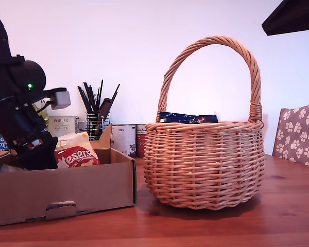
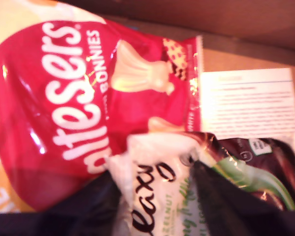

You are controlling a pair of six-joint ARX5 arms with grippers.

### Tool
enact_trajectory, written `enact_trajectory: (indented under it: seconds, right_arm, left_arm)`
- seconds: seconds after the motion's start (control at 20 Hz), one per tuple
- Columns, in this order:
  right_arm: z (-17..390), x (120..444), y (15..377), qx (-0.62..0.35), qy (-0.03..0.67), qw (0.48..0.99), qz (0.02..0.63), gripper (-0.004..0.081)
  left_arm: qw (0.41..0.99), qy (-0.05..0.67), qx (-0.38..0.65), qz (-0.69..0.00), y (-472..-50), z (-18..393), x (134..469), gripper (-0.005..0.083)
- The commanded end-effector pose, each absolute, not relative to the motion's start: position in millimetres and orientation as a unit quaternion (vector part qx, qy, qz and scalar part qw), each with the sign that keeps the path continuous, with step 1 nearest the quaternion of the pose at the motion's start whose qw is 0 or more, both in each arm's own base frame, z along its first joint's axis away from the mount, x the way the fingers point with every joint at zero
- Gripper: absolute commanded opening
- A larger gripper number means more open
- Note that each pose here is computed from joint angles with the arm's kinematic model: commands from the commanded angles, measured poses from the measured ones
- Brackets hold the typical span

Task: Move the bags of Easter eggs from the cardboard box on the left into the woven basket on the right side.

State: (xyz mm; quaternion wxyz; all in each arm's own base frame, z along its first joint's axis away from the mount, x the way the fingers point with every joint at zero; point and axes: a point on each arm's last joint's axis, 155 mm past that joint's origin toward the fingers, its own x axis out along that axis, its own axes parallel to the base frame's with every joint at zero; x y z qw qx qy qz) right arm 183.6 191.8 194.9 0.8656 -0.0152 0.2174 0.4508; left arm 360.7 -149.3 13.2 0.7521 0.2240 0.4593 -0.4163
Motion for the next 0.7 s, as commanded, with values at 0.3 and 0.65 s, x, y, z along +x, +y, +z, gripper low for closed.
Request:
enact_trajectory:
  seconds: [0.3,0.65]
  right_arm:
    - [200,184,193,-0.016,0.211,0.866,0.453,-0.0013]
    - [200,184,193,-0.016,0.21,0.866,0.453,-0.0013]
  left_arm:
    - [0.714,0.515,0.216,-0.422,-149,8,347,-0.0024]
    - [0.736,0.485,0.221,-0.417,-154,86,364,-0.0024]
